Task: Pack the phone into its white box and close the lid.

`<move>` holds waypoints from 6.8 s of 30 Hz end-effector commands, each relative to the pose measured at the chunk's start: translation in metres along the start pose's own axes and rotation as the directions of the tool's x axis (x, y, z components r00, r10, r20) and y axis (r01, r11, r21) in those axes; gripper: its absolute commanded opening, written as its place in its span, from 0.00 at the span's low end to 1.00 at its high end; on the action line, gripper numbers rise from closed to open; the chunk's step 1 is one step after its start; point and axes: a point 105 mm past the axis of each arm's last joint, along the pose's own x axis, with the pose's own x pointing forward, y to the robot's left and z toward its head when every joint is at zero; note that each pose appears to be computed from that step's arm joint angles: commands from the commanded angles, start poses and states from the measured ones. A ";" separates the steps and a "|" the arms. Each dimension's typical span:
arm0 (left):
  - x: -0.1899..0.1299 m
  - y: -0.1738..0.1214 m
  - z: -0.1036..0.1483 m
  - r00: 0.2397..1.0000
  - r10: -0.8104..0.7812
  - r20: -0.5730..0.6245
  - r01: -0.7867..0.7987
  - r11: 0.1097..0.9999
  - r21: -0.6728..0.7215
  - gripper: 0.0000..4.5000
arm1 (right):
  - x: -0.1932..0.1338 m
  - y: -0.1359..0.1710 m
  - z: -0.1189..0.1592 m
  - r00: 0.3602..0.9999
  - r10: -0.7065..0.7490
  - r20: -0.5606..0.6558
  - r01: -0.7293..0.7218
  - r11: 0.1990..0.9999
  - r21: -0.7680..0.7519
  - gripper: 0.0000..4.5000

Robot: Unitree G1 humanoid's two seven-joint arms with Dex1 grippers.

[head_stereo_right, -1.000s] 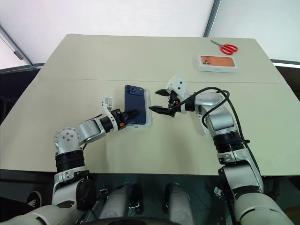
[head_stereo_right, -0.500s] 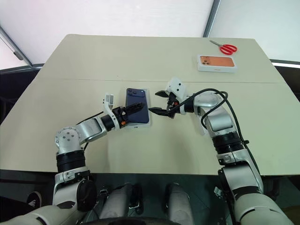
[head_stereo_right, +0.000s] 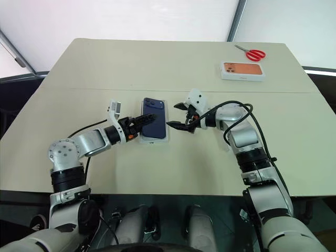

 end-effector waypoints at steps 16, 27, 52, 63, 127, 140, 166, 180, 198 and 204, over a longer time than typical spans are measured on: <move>-0.039 0.002 0.035 0.995 0.067 0.070 -0.078 0.983 0.167 0.99 | 0.007 -0.003 0.012 0.999 -0.007 0.033 0.008 0.999 -0.040 0.86; -0.034 0.037 0.037 0.969 0.231 0.087 -0.245 0.943 0.224 0.01 | 0.011 -0.010 -0.003 0.997 -0.072 -0.030 0.069 0.995 -0.074 0.00; 0.034 0.035 -0.001 0.979 0.195 -0.056 -0.170 0.940 0.295 0.01 | 0.006 -0.008 -0.039 0.974 -0.173 -0.146 0.153 0.979 -0.139 0.00; 0.081 0.003 -0.015 0.985 0.066 -0.156 -0.010 0.941 0.338 0.01 | -0.041 -0.035 -0.050 0.934 -0.288 -0.213 0.257 0.953 -0.160 0.00; -0.055 -0.020 0.055 0.982 -0.185 -0.044 0.120 0.420 0.900 1.00 | -0.120 -0.051 -0.032 0.829 -0.332 -0.451 0.495 0.811 0.313 1.00; -0.058 -0.012 0.038 0.971 -0.200 -0.129 0.186 0.299 0.936 1.00 | -0.125 -0.028 -0.053 0.653 -0.309 -0.692 0.680 0.641 0.356 1.00; -0.048 -0.013 0.038 0.977 -0.205 -0.067 0.128 0.303 0.944 1.00 | -0.104 -0.044 -0.042 0.621 -0.436 -0.651 0.772 0.483 0.413 0.02; -0.038 -0.006 0.059 0.987 -0.155 0.044 0.026 0.421 0.907 1.00 | -0.027 -0.019 0.079 0.943 -0.289 0.167 -0.007 0.482 0.876 0.02; 0.005 0.000 0.023 0.986 -0.151 0.073 0.027 0.574 0.819 0.32 | 0.007 0.046 0.033 0.979 -0.094 0.181 -0.149 0.278 0.949 0.00; 0.044 -0.016 0.009 0.973 -0.207 0.101 0.043 0.597 0.801 0.01 | 0.008 0.043 0.029 0.978 -0.130 0.165 -0.132 0.230 0.964 0.00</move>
